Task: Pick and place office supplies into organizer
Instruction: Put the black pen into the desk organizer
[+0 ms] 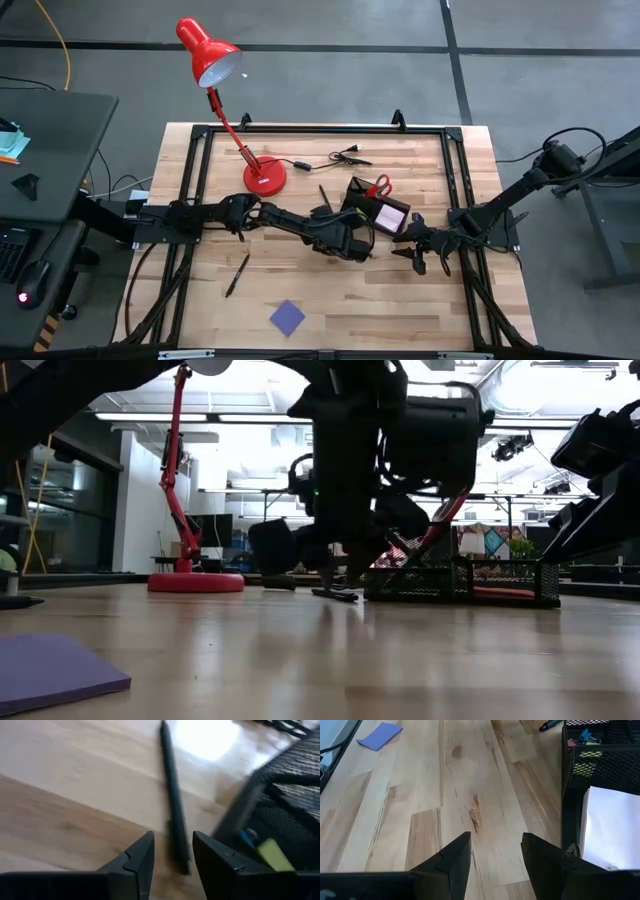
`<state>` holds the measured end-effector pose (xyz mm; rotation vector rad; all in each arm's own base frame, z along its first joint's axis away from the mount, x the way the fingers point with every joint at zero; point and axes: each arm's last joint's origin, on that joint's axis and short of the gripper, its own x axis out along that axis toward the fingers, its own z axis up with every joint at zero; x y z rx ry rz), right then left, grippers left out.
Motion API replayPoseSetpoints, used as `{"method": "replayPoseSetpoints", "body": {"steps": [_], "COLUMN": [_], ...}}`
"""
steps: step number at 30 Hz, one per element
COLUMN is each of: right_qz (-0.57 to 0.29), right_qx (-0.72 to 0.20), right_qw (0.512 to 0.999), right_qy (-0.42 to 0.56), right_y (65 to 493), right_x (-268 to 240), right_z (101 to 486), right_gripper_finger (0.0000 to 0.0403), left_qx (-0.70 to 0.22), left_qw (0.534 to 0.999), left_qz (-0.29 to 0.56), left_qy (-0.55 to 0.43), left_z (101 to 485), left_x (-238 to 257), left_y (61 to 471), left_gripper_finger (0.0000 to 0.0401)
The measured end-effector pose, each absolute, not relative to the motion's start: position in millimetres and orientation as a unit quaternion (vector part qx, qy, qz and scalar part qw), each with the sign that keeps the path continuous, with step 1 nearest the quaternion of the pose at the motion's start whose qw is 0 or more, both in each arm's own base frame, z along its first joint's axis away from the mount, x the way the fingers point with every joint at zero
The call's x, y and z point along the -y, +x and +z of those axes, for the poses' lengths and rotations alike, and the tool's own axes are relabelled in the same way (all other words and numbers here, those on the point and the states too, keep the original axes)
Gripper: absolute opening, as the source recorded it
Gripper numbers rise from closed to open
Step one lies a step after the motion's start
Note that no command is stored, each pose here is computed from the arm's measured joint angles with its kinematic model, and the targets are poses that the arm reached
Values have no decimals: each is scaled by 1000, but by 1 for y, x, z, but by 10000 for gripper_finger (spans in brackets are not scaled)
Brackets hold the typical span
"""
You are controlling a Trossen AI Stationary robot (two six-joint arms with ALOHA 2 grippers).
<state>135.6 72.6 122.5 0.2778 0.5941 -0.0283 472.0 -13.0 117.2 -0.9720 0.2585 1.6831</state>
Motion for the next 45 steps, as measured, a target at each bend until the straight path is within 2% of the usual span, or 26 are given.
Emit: {"method": "replayPoseSetpoints", "body": {"steps": [8, 13, 24, 31, 38, 45], "right_qz": [-14, -14, -14, -14, -14, -14], "right_qx": [-291, -292, -292, -292, -292, -292], "right_qw": [947, 947, 947, 947, 947, 947], "right_qy": [137, 136, 136, 136, 136, 136], "right_y": [136, 136, 136, 136, 136, 136], "right_x": [-73, -73, -73, -73, -73, -73], "right_z": [123, 122, 122, 122, 122, 122], "right_gripper_finger": [169, 165, 168, 159, 158, 163], "left_qx": [-111, -119, -134, -117, -93, -80], "left_qw": [574, 574, 564, 566, 568, 566], "left_qz": [702, 700, 704, 704, 705, 708], "left_qy": [-407, -407, -411, -413, -415, -416], "left_z": [102, 101, 101, 100, 100, 100], "left_x": [11, 11, 11, 18, 24, 31], "left_y": [480, 481, 479, 478, 477, 475], "left_gripper_finger": [119, 104, 12, 33, 8, 14]}}
